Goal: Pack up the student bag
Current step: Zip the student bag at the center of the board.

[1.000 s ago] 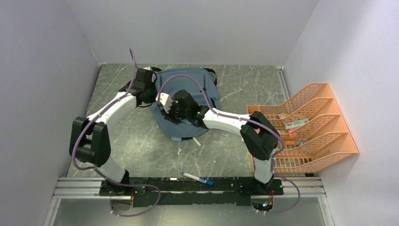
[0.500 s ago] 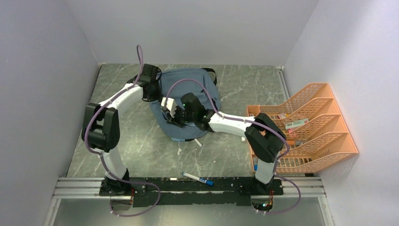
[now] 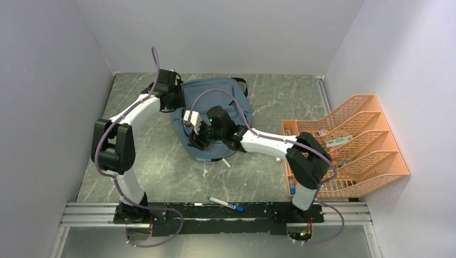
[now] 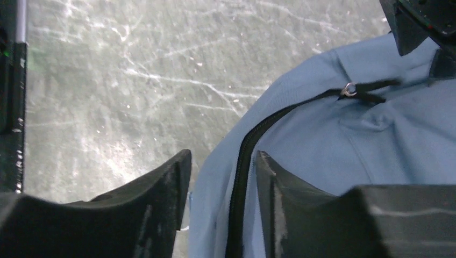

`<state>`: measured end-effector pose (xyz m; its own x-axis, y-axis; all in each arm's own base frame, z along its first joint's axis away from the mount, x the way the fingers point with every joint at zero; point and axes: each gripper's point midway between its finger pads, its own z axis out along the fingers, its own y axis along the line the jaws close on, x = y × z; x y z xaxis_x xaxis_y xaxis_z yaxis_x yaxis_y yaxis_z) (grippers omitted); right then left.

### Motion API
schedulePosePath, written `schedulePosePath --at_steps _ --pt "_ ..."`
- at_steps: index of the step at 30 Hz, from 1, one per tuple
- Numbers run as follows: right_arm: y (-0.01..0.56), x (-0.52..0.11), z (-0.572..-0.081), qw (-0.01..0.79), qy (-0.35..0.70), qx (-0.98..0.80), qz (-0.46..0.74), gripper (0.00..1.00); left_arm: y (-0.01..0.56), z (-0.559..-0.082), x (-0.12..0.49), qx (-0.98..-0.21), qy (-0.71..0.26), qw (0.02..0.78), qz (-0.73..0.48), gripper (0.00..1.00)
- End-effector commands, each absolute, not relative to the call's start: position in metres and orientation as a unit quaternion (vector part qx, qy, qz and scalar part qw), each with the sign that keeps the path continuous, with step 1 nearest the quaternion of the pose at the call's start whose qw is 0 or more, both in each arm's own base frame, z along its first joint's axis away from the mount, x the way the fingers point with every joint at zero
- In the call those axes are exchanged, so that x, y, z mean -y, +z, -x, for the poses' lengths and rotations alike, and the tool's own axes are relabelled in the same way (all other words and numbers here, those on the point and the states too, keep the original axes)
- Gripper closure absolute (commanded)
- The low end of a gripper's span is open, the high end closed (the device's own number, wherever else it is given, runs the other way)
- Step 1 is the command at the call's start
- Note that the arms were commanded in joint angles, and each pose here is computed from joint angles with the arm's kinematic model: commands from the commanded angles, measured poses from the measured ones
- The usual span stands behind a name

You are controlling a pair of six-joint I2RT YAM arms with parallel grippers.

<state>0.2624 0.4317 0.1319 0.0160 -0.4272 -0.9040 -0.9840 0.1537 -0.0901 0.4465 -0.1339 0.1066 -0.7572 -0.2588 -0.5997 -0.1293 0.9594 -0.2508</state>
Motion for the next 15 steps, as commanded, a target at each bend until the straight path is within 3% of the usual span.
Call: schedulePosePath --at_steps 1,9,15 --pt "0.191 -0.43 -0.266 0.492 0.33 -0.622 0.513 0.45 0.178 -0.463 0.124 -0.885 -0.122 0.435 0.113 0.46" --pt "0.227 -0.351 -0.309 0.571 0.222 -0.717 0.331 0.29 0.182 -0.411 0.102 -0.885 -0.109 0.418 0.175 0.28" --pt "0.205 -0.274 -0.332 0.551 0.162 -0.801 0.169 0.29 0.155 -0.37 0.099 -0.897 -0.114 0.363 0.225 0.23"
